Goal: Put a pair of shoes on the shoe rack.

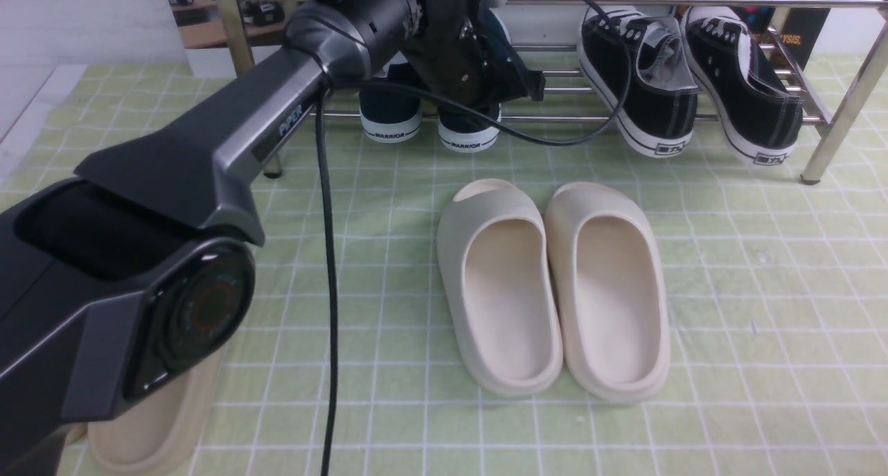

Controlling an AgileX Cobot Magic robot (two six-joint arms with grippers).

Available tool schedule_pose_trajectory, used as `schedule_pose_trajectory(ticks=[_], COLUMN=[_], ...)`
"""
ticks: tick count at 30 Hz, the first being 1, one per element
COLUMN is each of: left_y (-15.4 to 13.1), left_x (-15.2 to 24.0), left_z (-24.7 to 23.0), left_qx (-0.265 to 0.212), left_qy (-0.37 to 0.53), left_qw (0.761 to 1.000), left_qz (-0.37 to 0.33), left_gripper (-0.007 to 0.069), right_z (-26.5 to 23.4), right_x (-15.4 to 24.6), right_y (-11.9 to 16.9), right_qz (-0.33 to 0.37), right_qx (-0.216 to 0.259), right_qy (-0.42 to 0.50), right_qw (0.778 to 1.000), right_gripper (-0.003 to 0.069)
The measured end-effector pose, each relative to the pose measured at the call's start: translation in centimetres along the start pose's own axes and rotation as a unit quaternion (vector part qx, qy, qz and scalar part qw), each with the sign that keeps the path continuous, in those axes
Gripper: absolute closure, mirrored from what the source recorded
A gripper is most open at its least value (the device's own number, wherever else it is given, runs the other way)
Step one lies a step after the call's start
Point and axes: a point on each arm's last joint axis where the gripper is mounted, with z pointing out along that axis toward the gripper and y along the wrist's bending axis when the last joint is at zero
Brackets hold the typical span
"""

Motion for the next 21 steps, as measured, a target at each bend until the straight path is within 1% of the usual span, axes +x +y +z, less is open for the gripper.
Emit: schedule_pose_trajectory(ticks=[3,5,8,10,11,12,13,14,15,16,17,18,19,21], left_y=[-0.3,-0.7,-1.4,-1.5,-1.6,-1.5,-1.4,-1.3,-1.2,-0.8,-0.8,-0.3,-0.2,0.2], left_x=[0.6,0.7,-0.1,-0.1,-0.1,0.3,0.9,1.0,2.0,3.2,3.5,5.2,5.9,7.3], left_z=[-2.1,-4.4,-10.3,-13.1,-16.8,-19.2,-22.7,-22.5,-25.5,-27.0,-27.8,-28.7,-29.5,-29.4], left_qx=[0.007,0.018,0.033,0.032,0.029,0.022,0.018,0.017,0.012,0.006,0.006,0.000,-0.001,-0.001], left_qy=[0.055,0.077,0.047,0.030,0.003,-0.012,-0.036,-0.032,-0.048,-0.049,-0.055,-0.061,-0.071,-0.079], left_qw=[0.998,0.997,0.997,0.997,0.998,0.997,0.996,0.997,0.996,0.996,0.995,0.995,0.994,0.994], left_qz=[0.004,0.024,0.049,0.056,0.063,0.069,0.074,0.074,0.078,0.079,0.080,0.081,0.082,0.079], left_gripper=[0.0638,0.0638,0.0638,0.0638,0.0638,0.0638,0.0638,0.0638,0.0638,0.0638,0.0638,0.0638,0.0638,0.0638], right_z=[0.0,0.0,0.0,0.0,0.0,0.0,0.0,0.0,0.0,0.0,0.0,0.0,0.0,0.0], right_x=[0.0,0.0,0.0,0.0,0.0,0.0,0.0,0.0,0.0,0.0,0.0,0.0,0.0,0.0], right_y=[0.0,0.0,0.0,0.0,0.0,0.0,0.0,0.0,0.0,0.0,0.0,0.0,0.0,0.0], right_qz=[0.000,0.000,0.000,0.000,0.000,0.000,0.000,0.000,0.000,0.000,0.000,0.000,0.000,0.000], right_qx=[0.000,0.000,0.000,0.000,0.000,0.000,0.000,0.000,0.000,0.000,0.000,0.000,0.000,0.000], right_qy=[0.000,0.000,0.000,0.000,0.000,0.000,0.000,0.000,0.000,0.000,0.000,0.000,0.000,0.000], right_qw=[1.000,1.000,1.000,1.000,1.000,1.000,1.000,1.000,1.000,1.000,1.000,1.000,1.000,1.000], right_gripper=[0.0419,0.0419,0.0419,0.0419,0.0419,0.0419,0.0419,0.0419,0.0419,0.0419,0.0419,0.0419,0.0419,0.0419])
